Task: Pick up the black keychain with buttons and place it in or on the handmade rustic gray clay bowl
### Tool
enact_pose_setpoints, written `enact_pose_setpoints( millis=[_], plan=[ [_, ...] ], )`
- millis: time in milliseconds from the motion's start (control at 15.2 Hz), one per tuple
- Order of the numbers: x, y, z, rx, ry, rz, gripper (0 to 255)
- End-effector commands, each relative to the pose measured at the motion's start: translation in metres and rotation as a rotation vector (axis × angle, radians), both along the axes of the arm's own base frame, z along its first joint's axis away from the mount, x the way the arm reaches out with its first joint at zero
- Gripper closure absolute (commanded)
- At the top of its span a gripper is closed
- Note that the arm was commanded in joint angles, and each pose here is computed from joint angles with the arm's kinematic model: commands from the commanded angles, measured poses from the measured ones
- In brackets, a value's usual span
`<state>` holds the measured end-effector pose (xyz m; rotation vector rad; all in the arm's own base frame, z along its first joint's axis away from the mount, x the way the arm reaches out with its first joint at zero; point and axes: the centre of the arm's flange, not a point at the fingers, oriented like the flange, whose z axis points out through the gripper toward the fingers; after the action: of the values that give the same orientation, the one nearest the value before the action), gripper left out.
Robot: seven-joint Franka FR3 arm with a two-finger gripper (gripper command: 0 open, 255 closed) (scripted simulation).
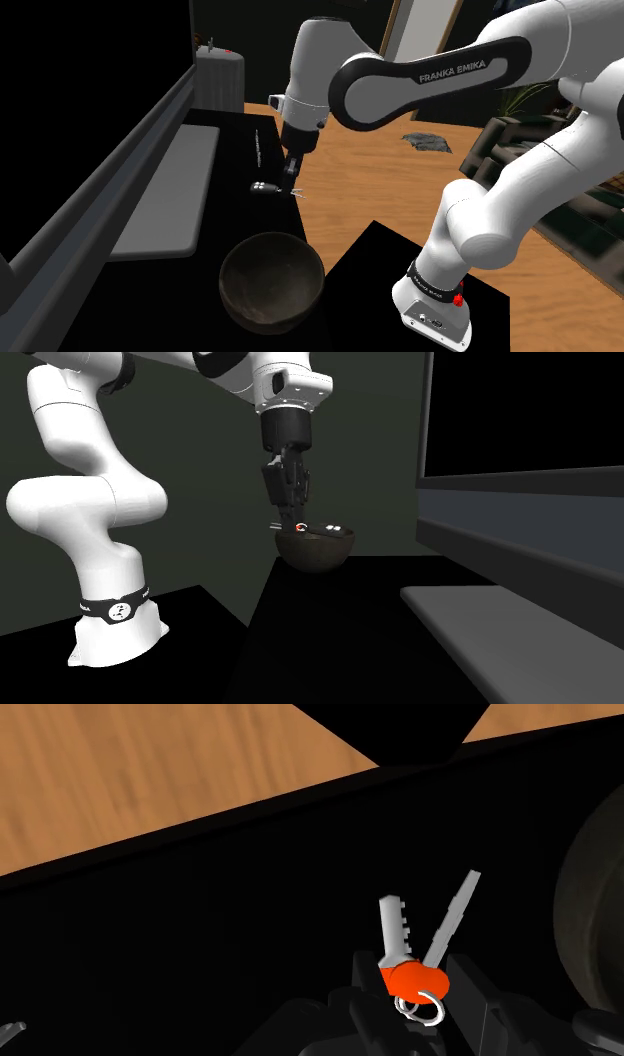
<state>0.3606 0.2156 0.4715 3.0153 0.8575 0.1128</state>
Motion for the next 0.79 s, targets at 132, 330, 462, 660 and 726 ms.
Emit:
enact_pose_setpoints(
  millis=[132, 330, 462, 660, 726],
  plan=[
    [0.000, -0.001, 0.022, 0.000, 0.001, 0.000, 255],
    [0.000, -0.001, 0.036, 0.000, 0.001, 0.000, 255],
    [-0.017, 0.020, 0.038, 0.000, 0.001, 0.000, 255],
    [-0.043, 0.050, 0.040, 0.000, 0.001, 0.000, 255],
    [-0.051, 0.060, 0.041, 0.000, 0.001, 0.000, 255]
  ],
)
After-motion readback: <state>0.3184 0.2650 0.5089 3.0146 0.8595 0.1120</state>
